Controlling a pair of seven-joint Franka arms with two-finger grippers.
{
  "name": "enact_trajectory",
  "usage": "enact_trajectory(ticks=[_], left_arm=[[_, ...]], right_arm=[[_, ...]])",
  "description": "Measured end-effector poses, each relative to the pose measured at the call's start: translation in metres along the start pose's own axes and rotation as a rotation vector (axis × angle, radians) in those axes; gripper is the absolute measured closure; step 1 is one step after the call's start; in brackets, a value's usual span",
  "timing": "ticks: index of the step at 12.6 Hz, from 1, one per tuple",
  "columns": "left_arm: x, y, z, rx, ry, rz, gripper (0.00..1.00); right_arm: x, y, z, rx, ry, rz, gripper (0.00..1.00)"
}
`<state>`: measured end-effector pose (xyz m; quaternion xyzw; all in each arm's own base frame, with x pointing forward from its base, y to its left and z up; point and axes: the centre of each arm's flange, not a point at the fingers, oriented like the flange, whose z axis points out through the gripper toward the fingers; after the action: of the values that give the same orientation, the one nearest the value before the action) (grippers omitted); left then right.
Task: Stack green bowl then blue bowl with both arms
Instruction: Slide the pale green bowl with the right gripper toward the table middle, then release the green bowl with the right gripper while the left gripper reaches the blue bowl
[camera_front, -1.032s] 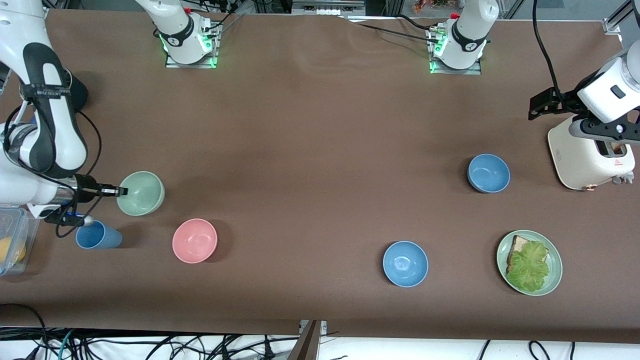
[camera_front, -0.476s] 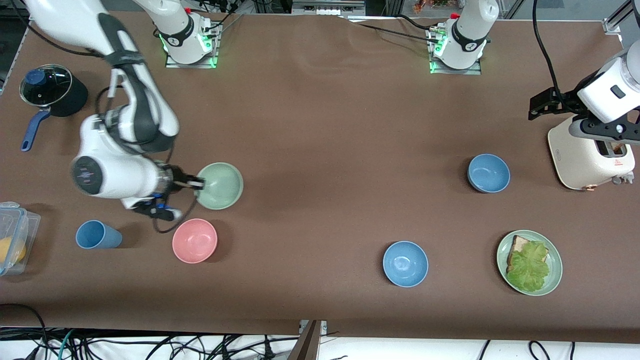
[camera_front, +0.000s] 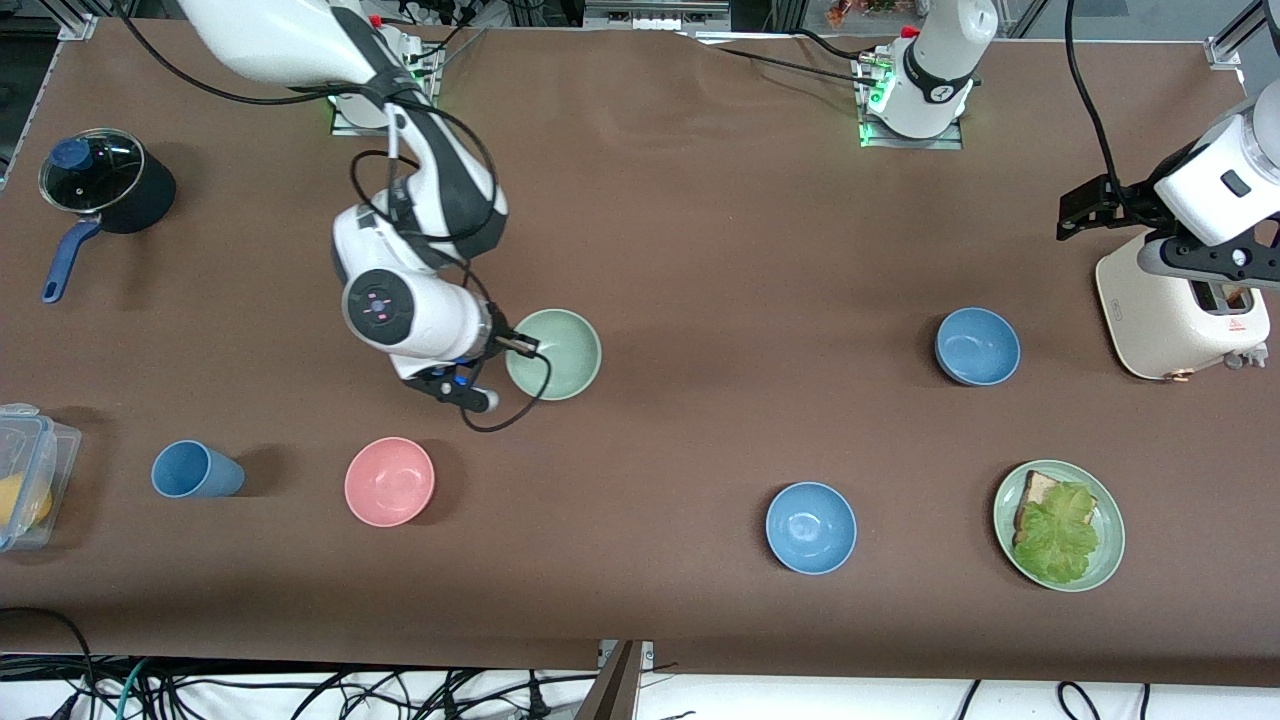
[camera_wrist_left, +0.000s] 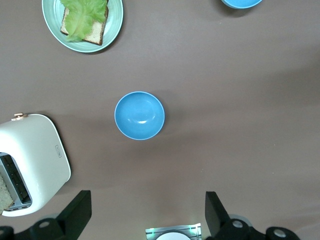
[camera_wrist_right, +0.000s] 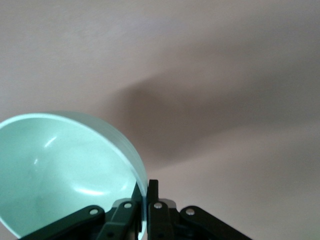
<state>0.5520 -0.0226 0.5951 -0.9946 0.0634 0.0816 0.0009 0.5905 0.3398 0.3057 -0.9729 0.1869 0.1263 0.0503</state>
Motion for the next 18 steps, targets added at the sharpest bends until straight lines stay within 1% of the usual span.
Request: enact_trajectory(ticks=[3, 5, 9, 11, 15, 18], left_arm=[[0.0, 0.0, 0.0, 0.0, 0.0, 0.0, 0.0], [0.0, 0.001, 0.0, 0.0, 0.0, 0.002, 0.0], [0.0, 0.004, 0.0, 0.001, 0.001, 0.008, 0.0], [0.0, 0.005, 0.0, 0.001, 0.001, 0.009, 0.0], [0.001, 0.004, -0.001, 0.001, 0.004, 0.008, 0.0], [0.002, 0.001, -0.001, 0.002, 0.017, 0.001, 0.0]], right_arm=[[-0.032, -0.045, 0.035, 0.028, 0.027, 0.077, 0.96], [-0.053, -0.066, 0.057, 0.041, 0.037, 0.092, 0.96], [-0.076, -0.081, 0.07, 0.057, -0.007, 0.1, 0.96], [-0.085, -0.086, 0.076, 0.053, -0.014, 0.104, 0.96], [-0.104, -0.103, 0.103, 0.074, -0.006, 0.096, 0.96], [-0.107, -0.106, 0.118, 0.093, -0.032, 0.118, 0.96]])
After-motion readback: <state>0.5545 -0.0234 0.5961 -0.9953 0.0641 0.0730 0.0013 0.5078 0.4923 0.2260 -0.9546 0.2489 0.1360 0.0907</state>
